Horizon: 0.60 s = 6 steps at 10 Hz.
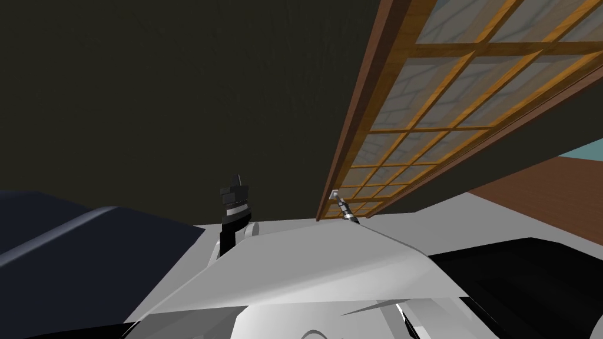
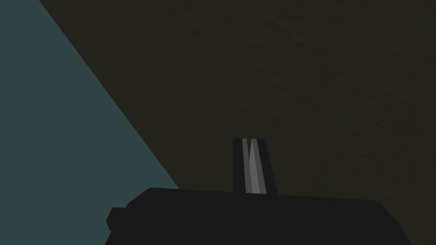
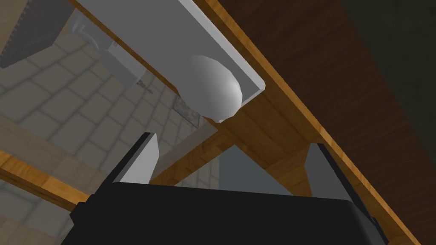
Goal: Pull the door open
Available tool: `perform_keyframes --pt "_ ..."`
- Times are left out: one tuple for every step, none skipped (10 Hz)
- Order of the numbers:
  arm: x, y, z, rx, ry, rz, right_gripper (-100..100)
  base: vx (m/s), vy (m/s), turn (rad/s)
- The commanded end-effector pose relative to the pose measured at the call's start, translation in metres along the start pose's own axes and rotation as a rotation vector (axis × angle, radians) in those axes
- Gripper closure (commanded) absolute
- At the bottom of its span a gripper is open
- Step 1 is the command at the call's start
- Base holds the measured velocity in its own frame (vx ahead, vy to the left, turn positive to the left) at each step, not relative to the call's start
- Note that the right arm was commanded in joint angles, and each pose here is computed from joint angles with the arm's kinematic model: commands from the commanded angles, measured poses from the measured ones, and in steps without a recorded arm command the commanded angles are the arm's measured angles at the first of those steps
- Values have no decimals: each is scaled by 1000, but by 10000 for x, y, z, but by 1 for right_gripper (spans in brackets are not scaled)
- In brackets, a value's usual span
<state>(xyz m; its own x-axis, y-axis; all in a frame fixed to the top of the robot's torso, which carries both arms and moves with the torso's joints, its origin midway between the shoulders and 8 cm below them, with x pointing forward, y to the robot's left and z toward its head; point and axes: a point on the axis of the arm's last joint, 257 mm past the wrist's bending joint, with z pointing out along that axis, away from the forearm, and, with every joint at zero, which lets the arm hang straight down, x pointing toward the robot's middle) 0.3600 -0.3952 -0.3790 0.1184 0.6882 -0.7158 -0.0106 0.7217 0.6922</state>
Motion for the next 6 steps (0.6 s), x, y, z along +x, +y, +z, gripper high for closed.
perform_keyframes --pt "-4 -1 11 3 -6 39 -100 -38 -21 33" --pt "-15 -1 31 7 -18 91 -100 -36 -18 66" --pt "-26 -1 52 11 -30 132 -100 -62 -23 119" --pt "-26 -1 52 11 -30 146 -100 -46 -19 31" --pt "-36 -1 72 15 -42 198 -100 -40 -16 55" --pt "-46 -2 92 18 -55 240 -100 -59 -31 121"
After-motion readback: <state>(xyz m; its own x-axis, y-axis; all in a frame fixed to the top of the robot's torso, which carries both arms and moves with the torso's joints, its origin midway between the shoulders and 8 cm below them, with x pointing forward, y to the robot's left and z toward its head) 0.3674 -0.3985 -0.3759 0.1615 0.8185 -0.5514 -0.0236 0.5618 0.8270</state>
